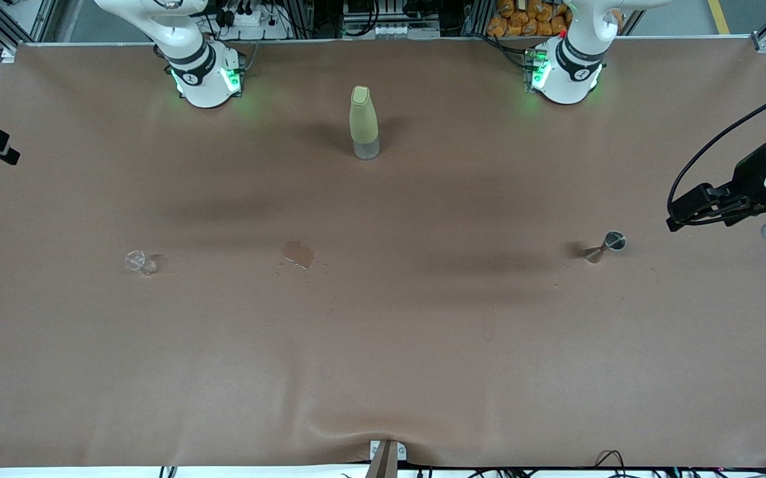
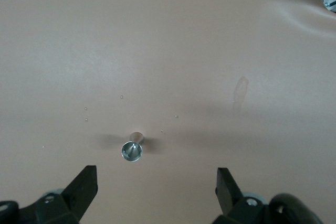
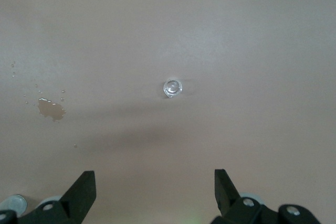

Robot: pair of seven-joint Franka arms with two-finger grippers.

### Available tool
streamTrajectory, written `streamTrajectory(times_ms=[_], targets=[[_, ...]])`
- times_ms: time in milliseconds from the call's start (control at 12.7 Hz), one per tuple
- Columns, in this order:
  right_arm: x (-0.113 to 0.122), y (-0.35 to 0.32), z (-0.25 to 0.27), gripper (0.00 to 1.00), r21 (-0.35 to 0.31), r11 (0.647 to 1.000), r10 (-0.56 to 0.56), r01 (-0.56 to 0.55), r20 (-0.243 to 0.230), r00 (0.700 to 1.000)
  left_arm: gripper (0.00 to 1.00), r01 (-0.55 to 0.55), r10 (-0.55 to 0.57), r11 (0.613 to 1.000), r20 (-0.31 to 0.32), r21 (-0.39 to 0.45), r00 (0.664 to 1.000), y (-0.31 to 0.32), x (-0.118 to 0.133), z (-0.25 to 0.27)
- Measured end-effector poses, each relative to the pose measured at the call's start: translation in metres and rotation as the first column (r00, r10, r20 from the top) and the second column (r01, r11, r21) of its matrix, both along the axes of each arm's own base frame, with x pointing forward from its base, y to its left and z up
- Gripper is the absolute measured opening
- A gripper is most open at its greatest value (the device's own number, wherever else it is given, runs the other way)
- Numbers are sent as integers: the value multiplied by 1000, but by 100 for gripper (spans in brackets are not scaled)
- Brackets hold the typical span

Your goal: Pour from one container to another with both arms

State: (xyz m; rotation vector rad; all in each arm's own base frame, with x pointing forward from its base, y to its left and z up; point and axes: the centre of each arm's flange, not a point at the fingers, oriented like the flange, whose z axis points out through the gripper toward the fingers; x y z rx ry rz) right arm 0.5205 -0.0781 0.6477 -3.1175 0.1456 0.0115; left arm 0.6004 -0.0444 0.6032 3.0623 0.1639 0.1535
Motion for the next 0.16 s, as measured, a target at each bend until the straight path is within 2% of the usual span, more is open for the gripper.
streamTrajectory(times_ms=[158], targets=[[1,1,-1,100,0,1000,2,-2,0,1000,100,9,-9,1000,3,18,1000,2,0,1]])
